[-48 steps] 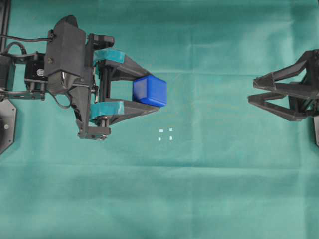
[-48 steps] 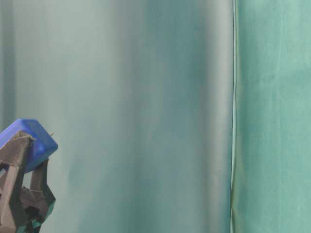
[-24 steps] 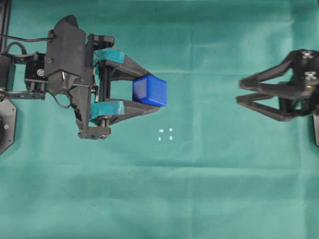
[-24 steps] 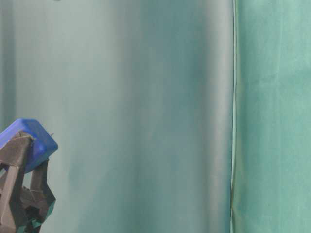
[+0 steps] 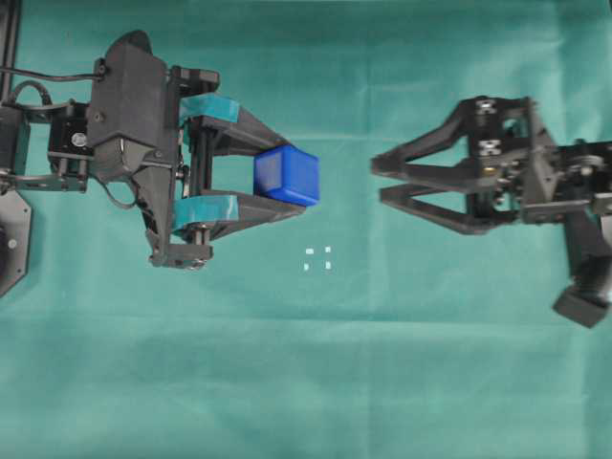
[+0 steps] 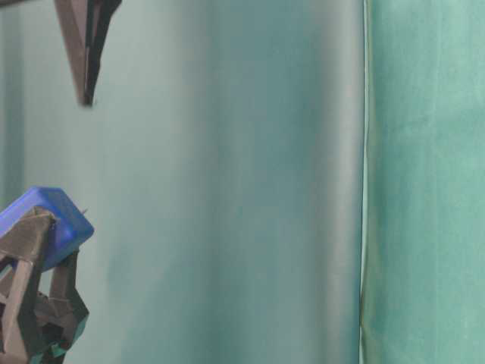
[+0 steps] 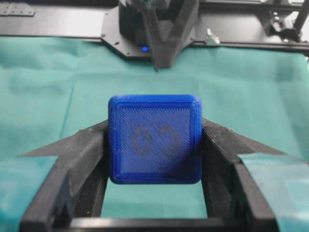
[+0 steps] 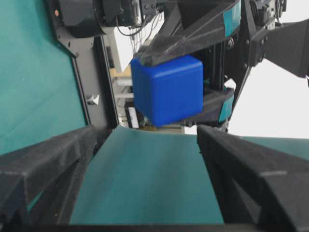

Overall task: Handover the blue block to the right arm after grasping it with the left arm, then place it in the designated position.
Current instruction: 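Move the right gripper to the cube and close it on the cube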

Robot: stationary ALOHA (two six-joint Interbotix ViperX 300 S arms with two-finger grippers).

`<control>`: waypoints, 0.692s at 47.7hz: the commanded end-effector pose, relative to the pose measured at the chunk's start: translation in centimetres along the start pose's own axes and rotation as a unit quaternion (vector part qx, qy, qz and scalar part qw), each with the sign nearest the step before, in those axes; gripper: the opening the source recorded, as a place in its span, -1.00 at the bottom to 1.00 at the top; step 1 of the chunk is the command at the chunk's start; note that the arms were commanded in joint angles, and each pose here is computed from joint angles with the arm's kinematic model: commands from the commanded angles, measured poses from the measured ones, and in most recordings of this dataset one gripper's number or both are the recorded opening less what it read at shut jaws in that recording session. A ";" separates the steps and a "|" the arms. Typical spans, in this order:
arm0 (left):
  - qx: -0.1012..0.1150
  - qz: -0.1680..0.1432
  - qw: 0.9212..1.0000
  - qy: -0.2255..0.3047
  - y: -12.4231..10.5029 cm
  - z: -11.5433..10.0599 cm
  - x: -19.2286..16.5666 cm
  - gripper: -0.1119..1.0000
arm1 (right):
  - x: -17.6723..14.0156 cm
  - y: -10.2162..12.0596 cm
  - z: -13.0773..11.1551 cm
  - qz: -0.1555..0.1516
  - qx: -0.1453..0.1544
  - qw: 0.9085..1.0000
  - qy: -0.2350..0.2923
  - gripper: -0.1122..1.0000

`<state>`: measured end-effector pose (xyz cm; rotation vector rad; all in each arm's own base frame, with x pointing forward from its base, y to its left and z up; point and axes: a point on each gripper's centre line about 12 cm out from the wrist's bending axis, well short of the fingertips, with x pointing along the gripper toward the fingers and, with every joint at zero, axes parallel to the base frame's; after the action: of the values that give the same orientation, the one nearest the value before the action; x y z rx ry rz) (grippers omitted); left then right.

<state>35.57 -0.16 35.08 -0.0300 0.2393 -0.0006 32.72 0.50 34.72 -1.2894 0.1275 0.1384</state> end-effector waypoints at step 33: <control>0.000 0.000 1.000 -0.016 0.0 1.0 -0.6 0.04 | 7.4 -2.9 1.2 -0.005 0.000 1.000 -0.022 0.90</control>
<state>35.55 -0.16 35.02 -0.0299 0.2409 -0.0005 40.30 0.89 34.74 -1.2848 0.1277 0.1781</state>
